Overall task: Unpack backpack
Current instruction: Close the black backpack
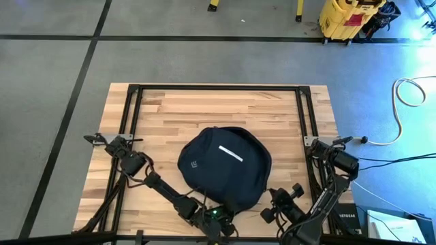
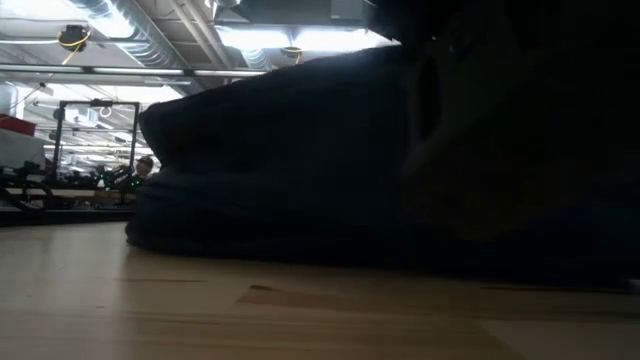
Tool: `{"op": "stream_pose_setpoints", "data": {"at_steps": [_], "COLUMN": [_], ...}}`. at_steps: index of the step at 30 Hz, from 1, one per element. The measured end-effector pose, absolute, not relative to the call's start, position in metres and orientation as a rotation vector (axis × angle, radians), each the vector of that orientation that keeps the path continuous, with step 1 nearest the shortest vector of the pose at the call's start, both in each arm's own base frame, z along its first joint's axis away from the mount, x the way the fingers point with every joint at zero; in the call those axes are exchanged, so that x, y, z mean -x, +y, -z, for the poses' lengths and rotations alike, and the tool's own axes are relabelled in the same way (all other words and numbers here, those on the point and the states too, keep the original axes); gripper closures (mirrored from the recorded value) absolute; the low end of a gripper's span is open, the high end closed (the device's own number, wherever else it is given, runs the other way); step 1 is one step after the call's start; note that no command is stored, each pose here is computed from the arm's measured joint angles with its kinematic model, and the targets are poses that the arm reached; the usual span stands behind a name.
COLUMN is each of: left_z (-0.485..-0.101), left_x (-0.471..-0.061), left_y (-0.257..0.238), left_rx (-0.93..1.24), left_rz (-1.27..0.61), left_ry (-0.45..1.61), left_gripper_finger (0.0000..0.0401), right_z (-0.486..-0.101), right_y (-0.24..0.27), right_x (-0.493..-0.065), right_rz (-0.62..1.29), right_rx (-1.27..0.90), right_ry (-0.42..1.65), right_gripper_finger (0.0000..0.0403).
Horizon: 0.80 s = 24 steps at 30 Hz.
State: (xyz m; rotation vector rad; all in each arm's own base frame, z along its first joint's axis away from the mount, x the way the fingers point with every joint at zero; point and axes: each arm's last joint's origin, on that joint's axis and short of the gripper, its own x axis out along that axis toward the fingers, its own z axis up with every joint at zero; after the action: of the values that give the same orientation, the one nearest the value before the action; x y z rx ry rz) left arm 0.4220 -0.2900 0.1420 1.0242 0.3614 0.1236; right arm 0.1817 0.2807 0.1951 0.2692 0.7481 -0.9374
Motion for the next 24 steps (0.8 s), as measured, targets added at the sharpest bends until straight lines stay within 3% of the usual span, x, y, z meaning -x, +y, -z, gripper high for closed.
{"op": "stream_pose_setpoints", "data": {"at_steps": [24], "left_z": [-0.142], "left_x": [-0.410], "left_y": [-0.306], "left_rx": [-0.997], "left_rz": [-0.137], "left_ry": [0.348], "left_gripper_finger": [0.0401], "right_z": [-0.195], "right_y": [0.182], "right_x": [-0.152], "right_rz": [0.975], "right_rx": [-0.326], "right_ry": [0.738], "right_gripper_finger": [0.0403]}}
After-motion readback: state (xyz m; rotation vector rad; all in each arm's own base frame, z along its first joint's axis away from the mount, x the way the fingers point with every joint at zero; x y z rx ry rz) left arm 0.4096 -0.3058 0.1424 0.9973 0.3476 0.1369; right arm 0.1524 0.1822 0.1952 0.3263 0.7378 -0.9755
